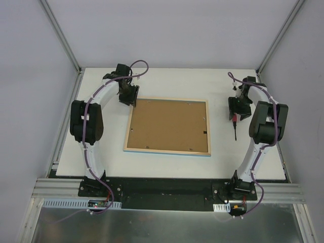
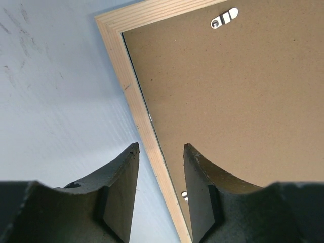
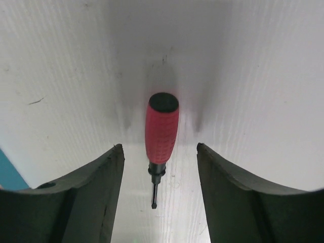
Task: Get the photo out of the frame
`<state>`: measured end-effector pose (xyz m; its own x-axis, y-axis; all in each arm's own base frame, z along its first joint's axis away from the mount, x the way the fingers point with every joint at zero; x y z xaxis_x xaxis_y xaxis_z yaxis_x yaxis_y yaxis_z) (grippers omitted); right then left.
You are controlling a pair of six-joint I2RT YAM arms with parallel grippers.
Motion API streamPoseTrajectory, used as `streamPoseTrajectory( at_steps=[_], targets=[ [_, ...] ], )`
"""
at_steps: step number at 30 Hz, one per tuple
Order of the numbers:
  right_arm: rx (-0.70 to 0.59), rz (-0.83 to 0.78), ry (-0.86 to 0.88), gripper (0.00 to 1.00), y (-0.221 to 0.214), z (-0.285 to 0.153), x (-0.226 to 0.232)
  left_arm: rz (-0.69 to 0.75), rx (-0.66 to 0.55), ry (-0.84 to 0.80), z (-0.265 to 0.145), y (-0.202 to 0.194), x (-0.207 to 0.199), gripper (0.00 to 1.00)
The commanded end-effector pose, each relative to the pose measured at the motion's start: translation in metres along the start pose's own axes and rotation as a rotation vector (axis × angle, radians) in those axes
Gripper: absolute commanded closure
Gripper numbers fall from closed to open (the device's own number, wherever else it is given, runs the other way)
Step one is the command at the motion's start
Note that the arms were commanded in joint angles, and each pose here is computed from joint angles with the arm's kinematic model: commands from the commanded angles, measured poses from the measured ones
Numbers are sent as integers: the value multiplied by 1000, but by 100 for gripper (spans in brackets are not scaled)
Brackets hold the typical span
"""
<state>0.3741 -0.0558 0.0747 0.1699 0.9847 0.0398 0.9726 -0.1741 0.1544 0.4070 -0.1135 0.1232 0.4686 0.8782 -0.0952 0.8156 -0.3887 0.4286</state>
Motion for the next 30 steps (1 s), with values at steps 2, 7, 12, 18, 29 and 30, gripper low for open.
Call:
streamPoseTrajectory(
  at_steps=[2,7,12,18,29,30],
  targets=[
    [-180,-33,50,37,5,-65,12,75,-75,2,-40,8,-11,57],
    [-223,-128,118,34,-10,-81,42,172,-87,18,-51,6,-26,44],
    [-163,-183,248,34,-33,-69,85,368,-95,12,-53,-4,-64,39],
    [-14,-182,335,35,-55,-36,120,687,-85,-21,-46,-35,-128,37],
    [85,-184,301,45,-74,-3,129,961,-40,-27,-17,-80,-195,37],
    [82,-184,295,48,-75,-4,131,969,-31,-12,-14,-82,-197,37]
  ],
)
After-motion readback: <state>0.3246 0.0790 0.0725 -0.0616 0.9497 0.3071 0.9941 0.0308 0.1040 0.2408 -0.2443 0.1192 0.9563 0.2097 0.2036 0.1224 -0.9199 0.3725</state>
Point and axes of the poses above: each gripper's point midway between its finger pads, its own z axis out along the fingers, its own x axis along the line the jaws close on, y = z × x, the point moved 5 cm from there along -z, back along the fingers, and after that the axes turned 11 degrees about z, right-handed, at the moved point
